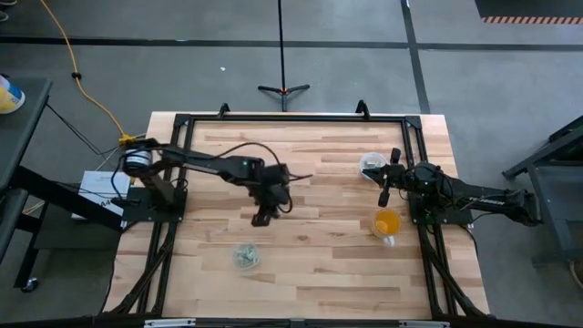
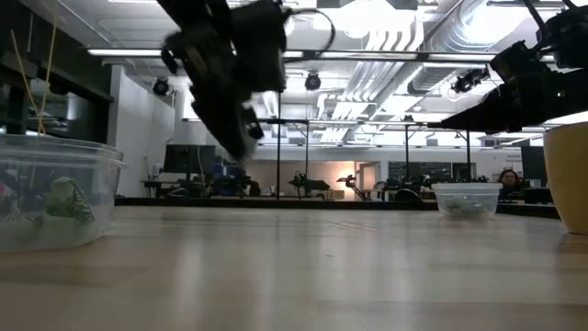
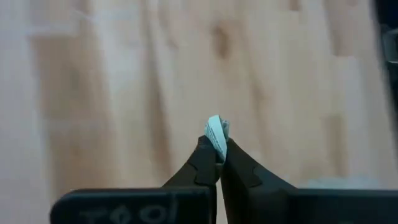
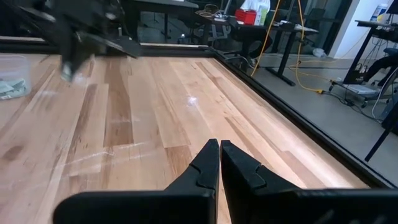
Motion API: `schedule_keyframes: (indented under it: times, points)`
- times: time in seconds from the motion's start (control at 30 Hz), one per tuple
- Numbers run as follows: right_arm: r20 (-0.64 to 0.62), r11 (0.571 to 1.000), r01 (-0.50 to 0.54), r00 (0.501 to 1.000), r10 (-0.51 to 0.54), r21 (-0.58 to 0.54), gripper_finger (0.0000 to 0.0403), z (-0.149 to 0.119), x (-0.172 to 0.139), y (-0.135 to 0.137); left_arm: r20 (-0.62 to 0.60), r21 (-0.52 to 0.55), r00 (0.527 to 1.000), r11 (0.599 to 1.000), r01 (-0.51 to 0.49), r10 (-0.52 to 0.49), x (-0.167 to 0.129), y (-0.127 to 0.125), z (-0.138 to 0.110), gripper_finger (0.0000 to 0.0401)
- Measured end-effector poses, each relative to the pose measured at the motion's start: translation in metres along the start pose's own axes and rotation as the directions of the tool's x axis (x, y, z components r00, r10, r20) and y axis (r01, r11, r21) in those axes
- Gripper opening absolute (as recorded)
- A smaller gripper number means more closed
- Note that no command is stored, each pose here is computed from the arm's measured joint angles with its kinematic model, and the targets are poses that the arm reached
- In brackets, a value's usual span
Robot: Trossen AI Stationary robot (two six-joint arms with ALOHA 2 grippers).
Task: Pick and place Stevia / Truvia into bins
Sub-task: Put the stevia packet into the square container
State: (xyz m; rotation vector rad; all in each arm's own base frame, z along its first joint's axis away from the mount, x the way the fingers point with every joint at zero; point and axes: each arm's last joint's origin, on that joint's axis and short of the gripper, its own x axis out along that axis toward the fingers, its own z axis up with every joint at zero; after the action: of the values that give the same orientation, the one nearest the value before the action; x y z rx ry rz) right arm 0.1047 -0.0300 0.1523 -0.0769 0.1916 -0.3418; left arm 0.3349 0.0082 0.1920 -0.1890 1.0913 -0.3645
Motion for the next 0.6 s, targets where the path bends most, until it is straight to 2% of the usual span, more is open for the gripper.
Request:
schedule_keyframes:
  times: [0.13, 0.2, 0.3, 0.43, 0.6]
  points:
    - [0.000, 1.000, 0.000, 1.000, 0.000, 0.005, 0.0007, 0.000, 0.000, 0.000, -0.035, -0.039, 0.999, 0.999, 0.030, -0.031, -0.016, -0.036, -0.004, 0.0048]
    - [0.001, 1.000, 0.001, 1.000, -0.001, 0.006, 0.0007, 0.000, 0.000, 0.000, -0.059, -0.047, 0.998, 0.999, 0.012, -0.015, -0.019, -0.057, -0.008, 0.0061]
    - [0.002, 1.000, 0.006, 1.000, -0.006, 0.006, 0.0007, 0.000, 0.000, 0.000, -0.082, -0.029, 0.996, 0.999, -0.041, 0.038, -0.014, -0.087, -0.012, 0.0066]
    - [0.006, 1.000, 0.009, 1.000, -0.009, -0.002, 0.0007, 0.001, 0.000, 0.000, -0.118, 0.004, 0.986, 0.993, -0.118, 0.118, -0.004, -0.120, -0.023, 0.0047]
    - [0.008, 1.000, 0.024, 1.000, -0.024, -0.002, 0.0007, 0.001, 0.000, -0.001, -0.156, -0.046, 0.975, 0.985, -0.165, 0.156, 0.004, -0.146, -0.034, 0.0040]
